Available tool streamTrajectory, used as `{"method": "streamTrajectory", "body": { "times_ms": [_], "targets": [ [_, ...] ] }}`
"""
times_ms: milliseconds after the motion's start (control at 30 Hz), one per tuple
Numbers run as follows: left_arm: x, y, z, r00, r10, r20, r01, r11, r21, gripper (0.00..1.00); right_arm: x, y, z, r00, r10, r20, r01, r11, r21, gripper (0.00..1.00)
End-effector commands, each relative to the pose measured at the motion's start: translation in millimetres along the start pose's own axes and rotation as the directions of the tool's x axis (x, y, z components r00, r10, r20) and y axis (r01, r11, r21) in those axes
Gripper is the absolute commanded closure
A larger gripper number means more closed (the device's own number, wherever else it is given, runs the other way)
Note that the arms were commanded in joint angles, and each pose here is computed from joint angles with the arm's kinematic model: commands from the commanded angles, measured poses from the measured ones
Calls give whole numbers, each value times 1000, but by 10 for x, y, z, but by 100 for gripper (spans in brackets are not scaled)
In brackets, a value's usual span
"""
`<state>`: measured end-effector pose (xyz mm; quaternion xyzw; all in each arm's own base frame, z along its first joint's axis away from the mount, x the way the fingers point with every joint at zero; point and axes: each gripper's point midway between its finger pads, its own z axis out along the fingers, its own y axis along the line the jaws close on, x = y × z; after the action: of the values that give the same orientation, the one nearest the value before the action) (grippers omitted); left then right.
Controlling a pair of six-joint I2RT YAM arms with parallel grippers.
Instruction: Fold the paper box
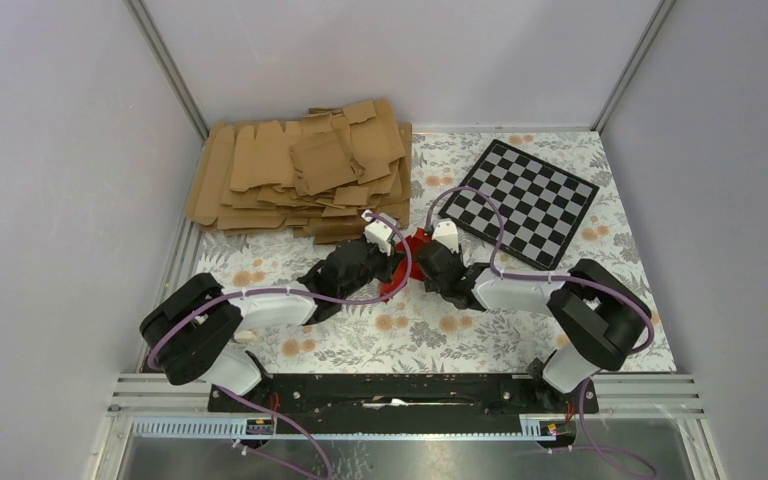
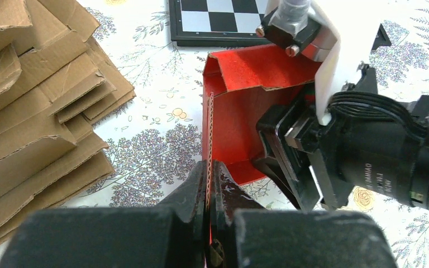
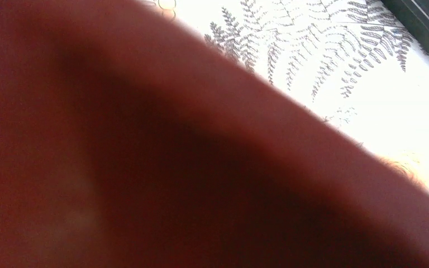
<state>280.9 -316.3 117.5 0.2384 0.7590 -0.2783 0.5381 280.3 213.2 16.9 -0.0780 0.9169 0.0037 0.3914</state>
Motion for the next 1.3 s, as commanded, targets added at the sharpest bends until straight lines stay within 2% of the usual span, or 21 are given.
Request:
{"method": "streamTrajectory", "body": {
  "times_ms": [0,133,233,400,500,600,733,800,900,1067,1100,1167,1267],
  "targets": [
    [-20,-95,14,1000,-4,-22,5,999,33,100,-110,38,-231,999,-37,3,37,998,-58,43],
    [-28,-90,12,1000,-2,-29,2,1000,28,100,-401,129,-511,994,36,105,-17,985,-173,16],
    [-48,-96,7,999,-2,-33,3,1000,28,99,-531,97,-728,985,56,163,-18,974,-226,1],
    [-122,-162,24,996,-39,-79,42,999,35,98,-661,-46,-1088,976,36,216,22,965,-262,1],
    [-136,-211,52,980,-48,-194,54,998,26,98,-729,-139,-1276,969,34,246,35,962,-270,0],
    [-95,-274,0,940,-82,-331,91,996,12,98,-763,-179,-1447,957,70,282,24,949,-315,0],
    [-124,-318,-157,885,-136,-446,135,990,-34,96,-819,-202,-1655,938,148,315,-18,924,-382,0],
    [-138,-329,-288,840,-145,-523,137,989,-53,96,-834,-225,-1712,934,165,317,-30,920,-390,0],
    [-225,-322,-442,790,-130,-599,122,991,-54,96,-788,-209,-1729,947,146,286,-22,918,-396,0],
    [-324,-259,-659,711,-70,-699,62,997,-37,88,-645,-101,-1687,975,105,194,-14,908,-418,0],
    [-352,-239,-675,703,-56,-709,45,998,-35,83,-617,-86,-1675,978,101,181,-16,907,-421,0],
    [-428,-160,-667,699,-43,-714,6,999,-54,53,-554,-59,-1641,983,93,158,-17,904,-427,0],
    [-670,23,-623,750,-56,-659,-53,988,-144,13,-476,-32,-1604,988,84,131,-19,901,-434,0]
  ]
}}
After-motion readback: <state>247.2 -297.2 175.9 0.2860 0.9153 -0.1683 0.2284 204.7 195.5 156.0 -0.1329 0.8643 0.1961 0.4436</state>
